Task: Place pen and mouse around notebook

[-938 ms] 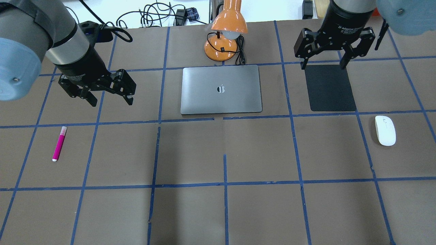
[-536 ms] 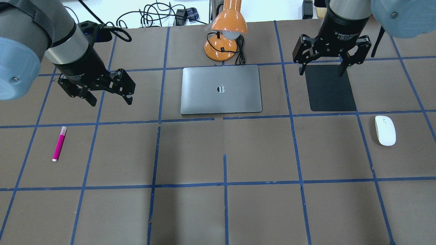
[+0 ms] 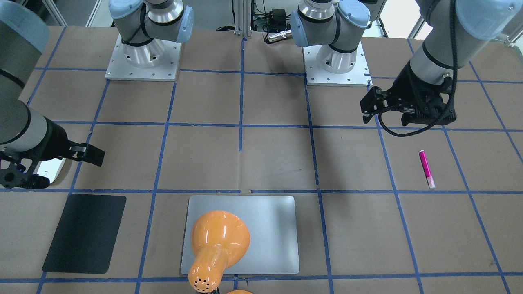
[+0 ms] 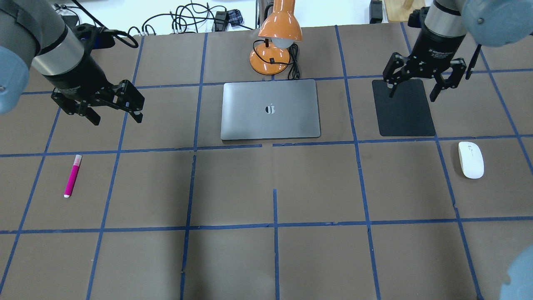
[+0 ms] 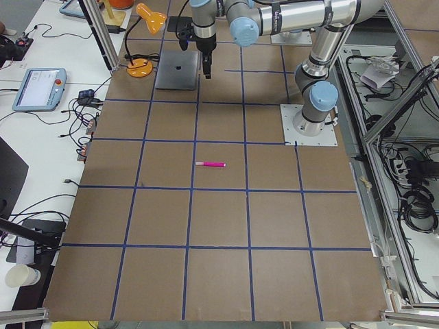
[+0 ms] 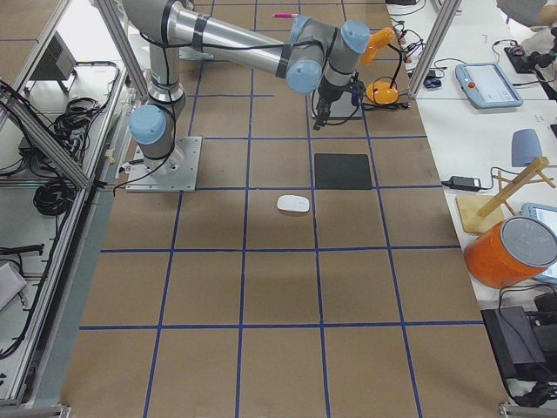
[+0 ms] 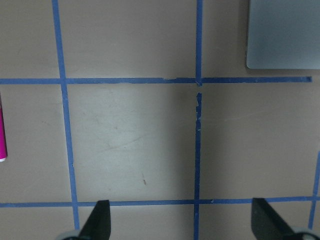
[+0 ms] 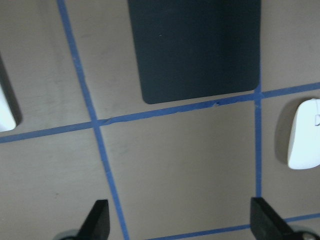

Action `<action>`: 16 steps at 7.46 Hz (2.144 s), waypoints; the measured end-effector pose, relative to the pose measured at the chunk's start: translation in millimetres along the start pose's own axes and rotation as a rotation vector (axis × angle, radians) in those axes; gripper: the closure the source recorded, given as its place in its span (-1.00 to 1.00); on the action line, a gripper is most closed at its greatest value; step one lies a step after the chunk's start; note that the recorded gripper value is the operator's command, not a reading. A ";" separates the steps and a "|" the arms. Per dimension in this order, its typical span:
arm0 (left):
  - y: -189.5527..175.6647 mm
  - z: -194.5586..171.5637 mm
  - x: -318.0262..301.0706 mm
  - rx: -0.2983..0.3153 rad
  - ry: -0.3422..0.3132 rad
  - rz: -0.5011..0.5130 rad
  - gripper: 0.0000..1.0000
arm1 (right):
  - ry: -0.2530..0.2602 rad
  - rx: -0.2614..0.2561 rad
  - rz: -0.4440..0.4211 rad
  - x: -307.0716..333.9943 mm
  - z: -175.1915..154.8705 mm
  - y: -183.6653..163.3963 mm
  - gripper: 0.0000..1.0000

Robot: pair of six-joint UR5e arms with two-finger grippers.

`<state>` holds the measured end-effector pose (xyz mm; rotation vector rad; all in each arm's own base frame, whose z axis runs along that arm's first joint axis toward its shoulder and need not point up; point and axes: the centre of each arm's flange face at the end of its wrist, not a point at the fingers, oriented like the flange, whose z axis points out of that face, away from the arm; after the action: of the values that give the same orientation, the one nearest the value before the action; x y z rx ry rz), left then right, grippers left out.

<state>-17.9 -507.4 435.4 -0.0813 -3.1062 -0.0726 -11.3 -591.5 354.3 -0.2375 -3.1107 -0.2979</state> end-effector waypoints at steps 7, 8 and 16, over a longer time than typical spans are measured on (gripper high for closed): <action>-0.2 132.5 -234.9 0.026 -0.017 -0.019 -1.00 | 0.105 0.078 -0.022 155.2 147.9 24.3 -1.00; 4.2 158.3 -248.2 0.014 -0.039 -0.019 -1.00 | 0.117 0.053 -0.035 158.2 158.2 24.0 -1.00; 2.6 243.7 -263.6 -0.068 0.001 -0.082 -0.64 | 0.072 0.097 -0.019 173.2 170.7 7.8 0.85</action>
<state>237.5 -506.8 183.0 0.0448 -3.1052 -0.1806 -180.1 -525.7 192.0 -0.1918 -3.0473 -0.1518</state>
